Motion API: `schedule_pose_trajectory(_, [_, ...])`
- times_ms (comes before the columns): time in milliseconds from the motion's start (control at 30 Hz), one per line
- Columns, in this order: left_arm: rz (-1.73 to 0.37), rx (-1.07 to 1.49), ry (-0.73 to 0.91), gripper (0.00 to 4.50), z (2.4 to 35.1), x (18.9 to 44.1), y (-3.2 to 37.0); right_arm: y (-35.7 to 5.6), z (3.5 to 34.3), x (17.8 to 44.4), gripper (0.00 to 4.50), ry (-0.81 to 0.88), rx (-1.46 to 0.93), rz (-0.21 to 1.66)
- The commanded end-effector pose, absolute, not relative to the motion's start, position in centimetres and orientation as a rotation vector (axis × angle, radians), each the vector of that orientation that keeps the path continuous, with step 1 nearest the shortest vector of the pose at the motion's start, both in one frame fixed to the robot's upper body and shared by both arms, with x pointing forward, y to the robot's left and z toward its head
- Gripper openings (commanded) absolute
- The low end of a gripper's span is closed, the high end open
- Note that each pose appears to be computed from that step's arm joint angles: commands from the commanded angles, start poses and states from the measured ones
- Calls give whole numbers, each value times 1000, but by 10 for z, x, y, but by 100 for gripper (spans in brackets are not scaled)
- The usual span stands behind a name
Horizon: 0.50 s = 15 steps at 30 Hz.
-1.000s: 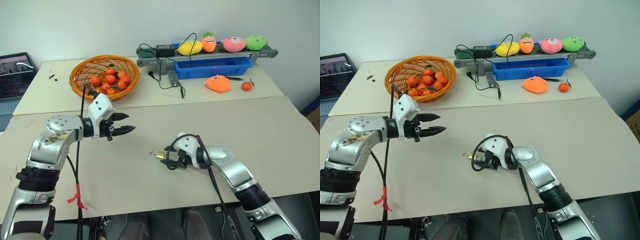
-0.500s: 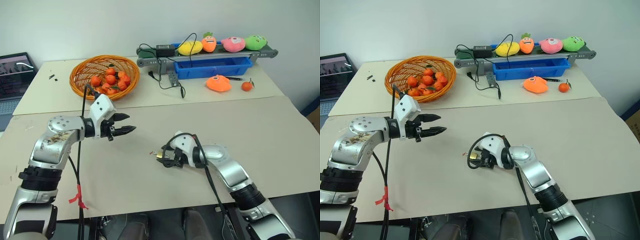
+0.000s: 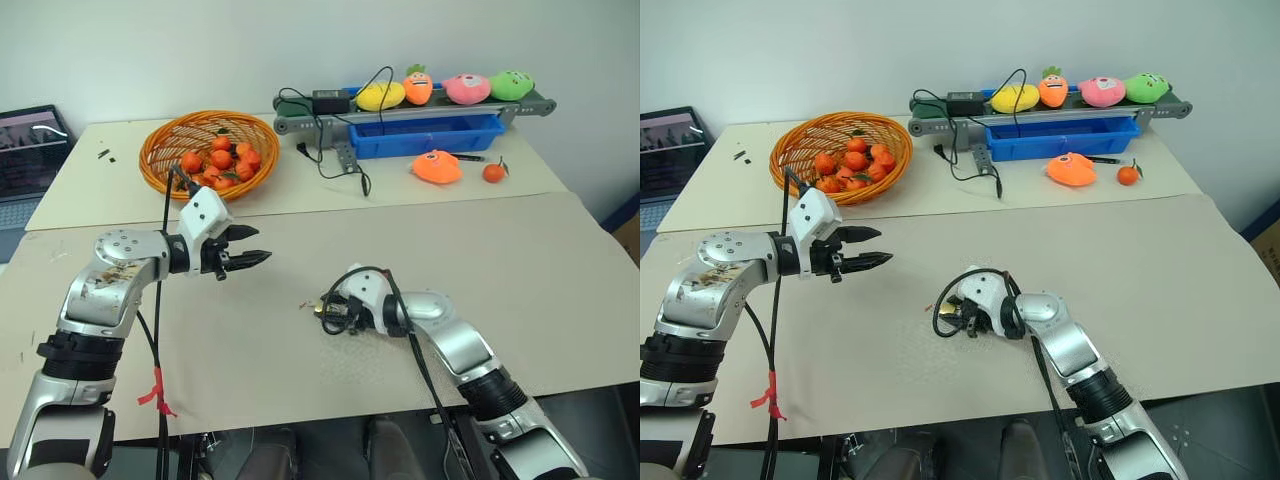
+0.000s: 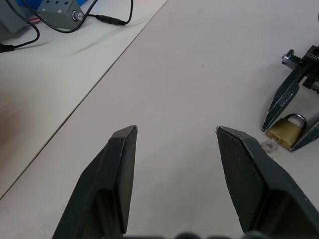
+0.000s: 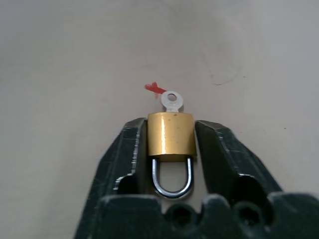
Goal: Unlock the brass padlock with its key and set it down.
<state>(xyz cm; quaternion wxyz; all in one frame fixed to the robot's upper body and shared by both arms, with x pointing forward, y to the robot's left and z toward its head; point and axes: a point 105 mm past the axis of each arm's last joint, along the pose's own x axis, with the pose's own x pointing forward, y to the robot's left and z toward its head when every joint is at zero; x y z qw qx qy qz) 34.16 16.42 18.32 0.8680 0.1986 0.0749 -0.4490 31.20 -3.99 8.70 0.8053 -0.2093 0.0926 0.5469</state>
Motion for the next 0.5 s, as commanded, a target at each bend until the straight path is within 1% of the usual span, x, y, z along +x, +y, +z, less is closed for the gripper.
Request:
schedule_pose_trajectory(33, [-943, 443, 97, 269, 197, 342, 162, -43, 78, 307, 94, 227, -456, 1183])
schedule_pose_trajectory(200, [-967, 435, 105, 269, 196, 340, 159, -44, 84, 308, 94, 208, -473, 1176])
schedule_pose_trajectory(367, [-1000, 411, 116, 269, 193, 337, 155, -53, 117, 314, 94, 130, -534, 1164])
schedule_pose_trajectory(500, [-1032, 409, 146, 269, 181, 334, 151, -59, 148, 318, 94, 58, -593, 1161])
